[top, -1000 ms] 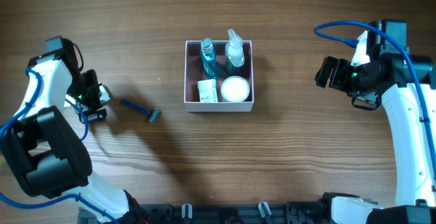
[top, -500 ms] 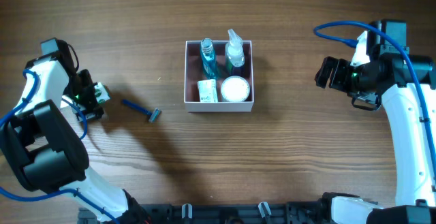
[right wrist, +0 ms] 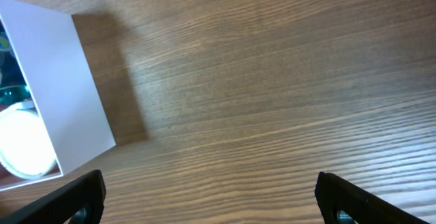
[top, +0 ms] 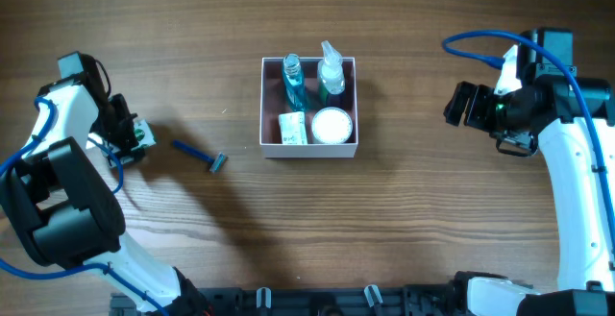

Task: Pack container
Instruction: 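Lower the green Dettol soap box into the box front-left corner, release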

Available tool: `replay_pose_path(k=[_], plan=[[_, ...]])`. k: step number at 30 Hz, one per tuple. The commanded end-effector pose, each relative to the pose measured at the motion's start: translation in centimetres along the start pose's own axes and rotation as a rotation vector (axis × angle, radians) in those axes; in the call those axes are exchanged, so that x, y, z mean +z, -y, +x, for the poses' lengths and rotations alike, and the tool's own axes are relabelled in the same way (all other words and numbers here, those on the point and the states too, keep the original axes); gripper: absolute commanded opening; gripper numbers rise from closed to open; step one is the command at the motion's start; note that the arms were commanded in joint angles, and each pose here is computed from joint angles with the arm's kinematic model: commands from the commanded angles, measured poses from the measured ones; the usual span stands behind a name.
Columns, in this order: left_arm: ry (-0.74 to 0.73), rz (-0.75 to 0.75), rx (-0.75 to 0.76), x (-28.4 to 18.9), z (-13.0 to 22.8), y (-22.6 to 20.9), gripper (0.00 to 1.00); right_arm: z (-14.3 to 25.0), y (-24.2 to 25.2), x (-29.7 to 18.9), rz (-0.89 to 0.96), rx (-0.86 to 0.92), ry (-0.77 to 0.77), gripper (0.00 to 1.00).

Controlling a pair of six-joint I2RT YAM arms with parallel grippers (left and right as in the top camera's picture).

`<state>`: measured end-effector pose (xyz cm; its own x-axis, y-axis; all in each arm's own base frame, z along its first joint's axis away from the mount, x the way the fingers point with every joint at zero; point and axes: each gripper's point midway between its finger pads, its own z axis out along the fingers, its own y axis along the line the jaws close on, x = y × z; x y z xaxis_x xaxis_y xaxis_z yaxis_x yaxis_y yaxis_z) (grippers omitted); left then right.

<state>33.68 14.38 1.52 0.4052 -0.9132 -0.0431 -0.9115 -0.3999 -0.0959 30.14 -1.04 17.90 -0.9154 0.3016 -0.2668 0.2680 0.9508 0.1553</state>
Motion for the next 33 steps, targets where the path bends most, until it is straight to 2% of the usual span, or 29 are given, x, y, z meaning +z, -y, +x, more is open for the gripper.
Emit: replay_pose_path(k=[1,11,13,16,18,21,24,29,33], plan=[[0.025,-0.023,-0.026,0.9,-0.6,-0.4,0.86,0.2,0.0,0.3,-0.006,-0.01,-0.014,1.0],[0.029,-0.076,-0.022,2.3,-0.5,-1.3,0.74,0.3,0.0,0.3,-0.006,-0.013,-0.015,1.0],[0.026,-0.076,-0.022,2.3,-0.5,-1.3,0.66,0.3,0.0,0.3,-0.006,-0.013,-0.016,1.0],[0.026,-0.076,-0.022,2.3,-0.5,-1.3,0.48,0.3,0.0,0.3,-0.006,-0.013,-0.016,1.0],[0.023,-0.076,-0.022,2.3,-0.4,-1.3,0.42,0.3,0.0,0.3,-0.006,-0.013,-0.016,1.0],[0.006,-0.077,-0.023,2.3,-0.1,-1.3,0.41,0.3,0.0,0.3,-0.006,-0.013,-0.015,1.0],[-0.01,-0.078,-0.023,2.3,0.1,-1.3,0.37,0.3,0.0,0.3,-0.006,-0.013,-0.016,1.0],[-0.077,-0.062,0.004,1.7,1.2,-1.0,0.19,0.2,-0.1,0.3,-0.006,-0.018,-0.012,1.0],[-0.087,0.005,0.132,-0.5,1.4,0.1,0.13,0.1,-0.1,0.3,-0.007,-0.018,-0.008,1.0]])
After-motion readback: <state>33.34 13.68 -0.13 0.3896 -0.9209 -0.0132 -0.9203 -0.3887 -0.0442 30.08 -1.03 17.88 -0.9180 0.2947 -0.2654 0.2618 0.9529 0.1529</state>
